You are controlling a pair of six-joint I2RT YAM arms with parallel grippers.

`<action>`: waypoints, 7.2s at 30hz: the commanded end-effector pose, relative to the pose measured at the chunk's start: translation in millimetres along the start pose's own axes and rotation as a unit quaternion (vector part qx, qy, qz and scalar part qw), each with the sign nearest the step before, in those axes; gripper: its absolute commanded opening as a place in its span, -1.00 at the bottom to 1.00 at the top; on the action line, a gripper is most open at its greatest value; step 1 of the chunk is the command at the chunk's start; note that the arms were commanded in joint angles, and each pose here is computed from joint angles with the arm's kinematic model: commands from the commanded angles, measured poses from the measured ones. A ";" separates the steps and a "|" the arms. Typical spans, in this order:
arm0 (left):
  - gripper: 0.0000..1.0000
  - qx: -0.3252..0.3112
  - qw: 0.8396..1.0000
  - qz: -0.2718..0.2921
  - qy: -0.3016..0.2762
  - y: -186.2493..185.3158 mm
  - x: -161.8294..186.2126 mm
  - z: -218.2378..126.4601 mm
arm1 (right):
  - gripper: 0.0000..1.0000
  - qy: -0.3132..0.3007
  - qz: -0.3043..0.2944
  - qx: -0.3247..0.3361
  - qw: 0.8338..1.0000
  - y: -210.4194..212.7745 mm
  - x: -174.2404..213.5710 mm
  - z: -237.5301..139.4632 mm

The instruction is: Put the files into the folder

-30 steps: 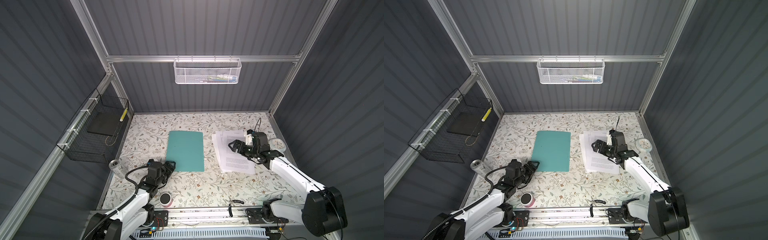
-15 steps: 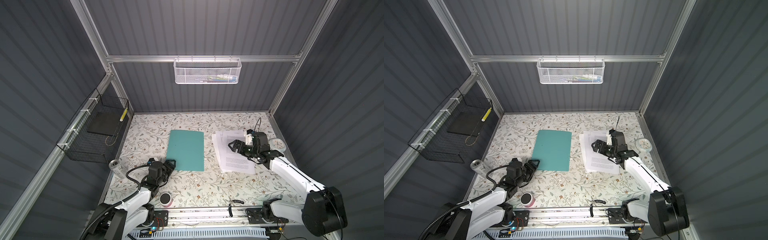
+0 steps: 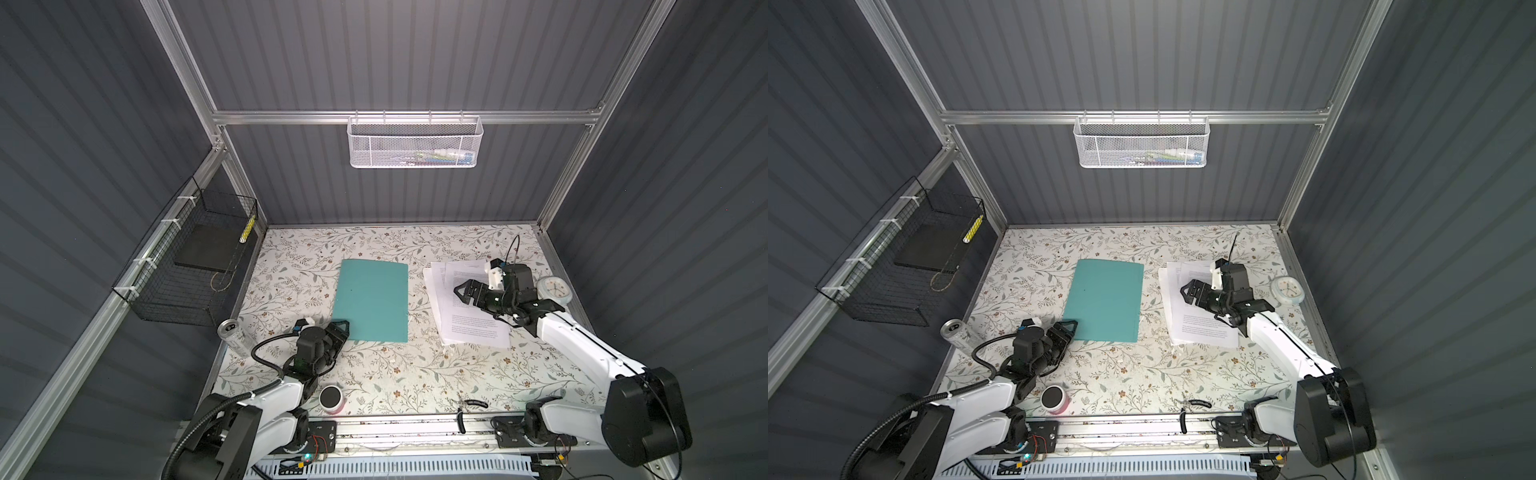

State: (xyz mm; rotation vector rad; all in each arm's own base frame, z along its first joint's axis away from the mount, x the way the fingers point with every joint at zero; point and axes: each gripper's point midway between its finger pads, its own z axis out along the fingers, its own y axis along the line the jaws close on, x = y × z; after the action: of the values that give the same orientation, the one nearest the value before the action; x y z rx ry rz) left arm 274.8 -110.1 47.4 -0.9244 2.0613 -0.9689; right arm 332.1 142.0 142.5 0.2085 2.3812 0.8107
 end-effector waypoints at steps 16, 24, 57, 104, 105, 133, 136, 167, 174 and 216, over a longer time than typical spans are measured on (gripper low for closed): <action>0.12 0.022 0.999 -0.036 -0.006 -5.0 -2.2 18.2 | 0.87 0.012 -0.014 -0.017 1.000 3.1 7.2 4.2; -0.26 0.026 0.998 -0.054 0.003 1.1 2.4 33.8 | 0.86 0.019 -0.015 -0.025 0.999 5.9 9.9 3.8; -1.00 0.043 0.999 -0.027 0.004 -47.6 -11.3 15.5 | 0.71 0.110 -0.027 -0.092 0.989 67.8 70.3 53.0; -1.00 0.072 0.997 -0.023 0.020 -64.9 -7.7 4.6 | -0.17 0.201 0.120 -0.167 0.958 80.4 110.2 146.3; -1.00 0.071 0.997 -0.022 0.021 -64.7 -7.3 4.8 | -0.17 0.202 0.123 -0.172 0.956 81.5 110.6 147.2; 0.99 -0.114 0.926 0.358 0.016 -79.6 -8.7 -39.7 | -1.00 0.212 0.128 -0.179 0.952 131.3 72.1 113.6; 0.96 -0.130 0.895 0.427 -0.003 -89.2 6.8 -41.8 | -1.00 0.211 0.129 -0.172 0.954 142.2 61.9 104.7; 0.71 -0.096 0.804 0.586 -0.011 -127.4 66.6 -23.1 | -1.00 0.229 0.138 -0.177 0.947 198.8 45.8 87.0; 0.72 -0.025 0.818 0.574 0.023 -141.2 80.6 -37.5 | -1.00 0.233 0.157 -0.191 0.941 205.9 45.7 85.8; -1.00 -0.124 0.824 0.553 -0.014 -132.2 68.0 -0.7 | 0.28 0.168 0.097 -0.248 0.949 204.4 -9.9 22.6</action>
State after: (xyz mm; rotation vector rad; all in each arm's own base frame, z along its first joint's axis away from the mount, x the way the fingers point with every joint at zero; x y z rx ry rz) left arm 283.4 -224.3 129.8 0.3238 2.1735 0.0647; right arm 335.5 336.6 214.8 0.1603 2.5153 1.6239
